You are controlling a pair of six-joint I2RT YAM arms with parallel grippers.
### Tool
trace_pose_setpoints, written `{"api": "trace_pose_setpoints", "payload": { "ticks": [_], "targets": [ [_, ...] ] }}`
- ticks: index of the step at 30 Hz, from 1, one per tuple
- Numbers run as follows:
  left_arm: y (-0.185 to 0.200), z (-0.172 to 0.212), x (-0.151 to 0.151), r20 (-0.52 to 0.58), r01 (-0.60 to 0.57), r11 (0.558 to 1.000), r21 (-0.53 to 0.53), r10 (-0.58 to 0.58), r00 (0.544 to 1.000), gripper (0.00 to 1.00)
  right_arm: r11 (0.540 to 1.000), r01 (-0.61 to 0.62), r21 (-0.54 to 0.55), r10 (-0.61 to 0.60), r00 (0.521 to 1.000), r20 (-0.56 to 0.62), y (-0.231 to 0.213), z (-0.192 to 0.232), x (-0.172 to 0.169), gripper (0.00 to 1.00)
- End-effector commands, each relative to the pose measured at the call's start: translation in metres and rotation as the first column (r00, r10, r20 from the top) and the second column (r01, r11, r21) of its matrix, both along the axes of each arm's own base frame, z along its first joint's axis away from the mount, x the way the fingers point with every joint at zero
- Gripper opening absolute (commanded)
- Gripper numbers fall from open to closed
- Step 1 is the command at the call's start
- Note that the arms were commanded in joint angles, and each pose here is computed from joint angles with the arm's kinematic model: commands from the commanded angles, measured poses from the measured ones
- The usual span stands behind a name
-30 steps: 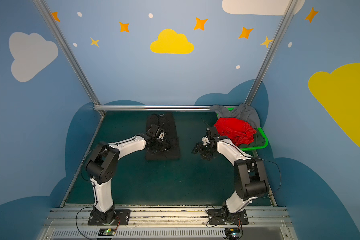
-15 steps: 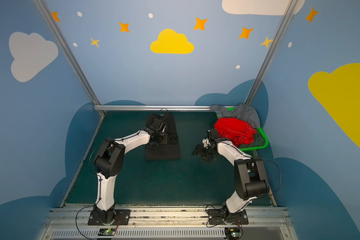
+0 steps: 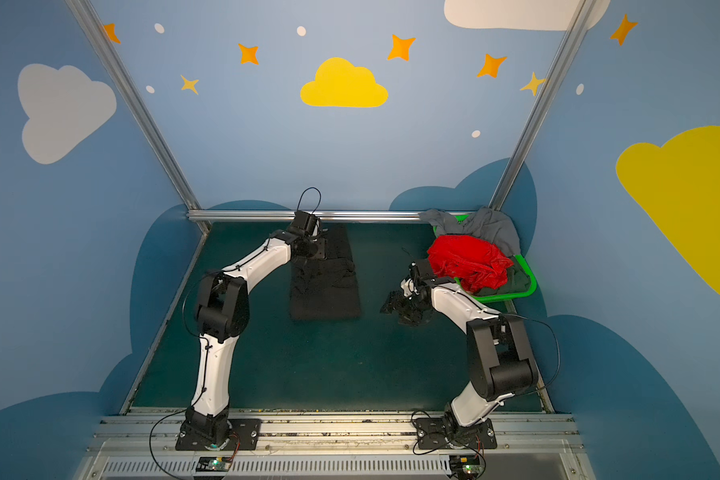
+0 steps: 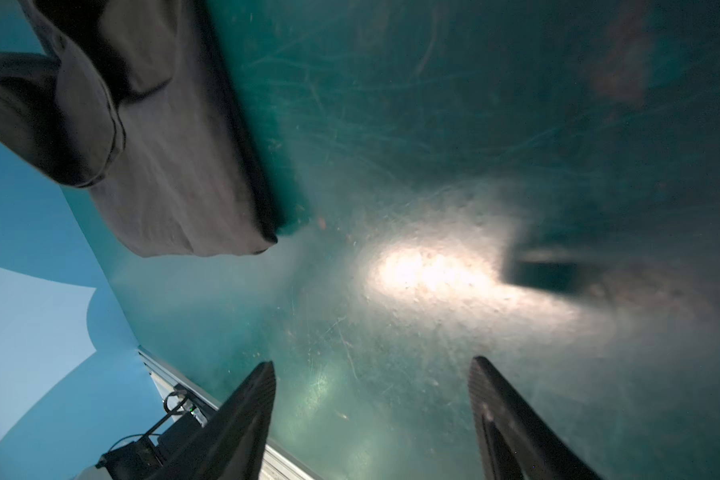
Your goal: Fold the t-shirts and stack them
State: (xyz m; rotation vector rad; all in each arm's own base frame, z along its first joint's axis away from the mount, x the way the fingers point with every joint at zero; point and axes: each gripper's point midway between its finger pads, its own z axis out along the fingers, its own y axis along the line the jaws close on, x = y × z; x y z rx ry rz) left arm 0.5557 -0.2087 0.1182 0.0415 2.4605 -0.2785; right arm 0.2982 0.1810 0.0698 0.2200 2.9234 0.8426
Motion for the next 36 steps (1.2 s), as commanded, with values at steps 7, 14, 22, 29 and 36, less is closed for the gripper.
{"api": "trace_pose_setpoints", "payload": {
  "ticks": [7,14,22,29,36],
  "targets": [
    [0.008,0.039,-0.047,0.052,0.003,1.0,0.007,-0.003,0.999,0.78,0.999,-0.017,-0.04,0.019,0.999,0.033,0.011,0.011,0.002,0.72],
    [-0.005,0.018,-0.109,0.014,0.034,0.991,-0.133,-0.033,0.999,0.82,0.997,-0.001,-0.079,0.01,0.994,0.108,0.004,0.03,0.0,0.77],
    [-0.026,-0.024,-0.162,-0.054,0.116,0.983,-0.139,-0.125,0.991,0.82,0.992,0.037,-0.12,-0.019,0.988,0.154,-0.008,0.037,0.0,0.79],
    [-0.041,-0.056,-0.17,-0.117,0.114,0.982,-0.15,-0.132,0.984,0.78,0.991,0.093,-0.093,-0.076,0.983,0.169,-0.017,0.035,0.001,0.8],
    [-0.034,-0.08,-0.154,-0.117,0.1,0.995,-0.019,-0.101,0.988,0.77,0.992,0.09,-0.093,-0.074,0.984,0.159,-0.018,0.033,-0.003,0.8]
  ]
}}
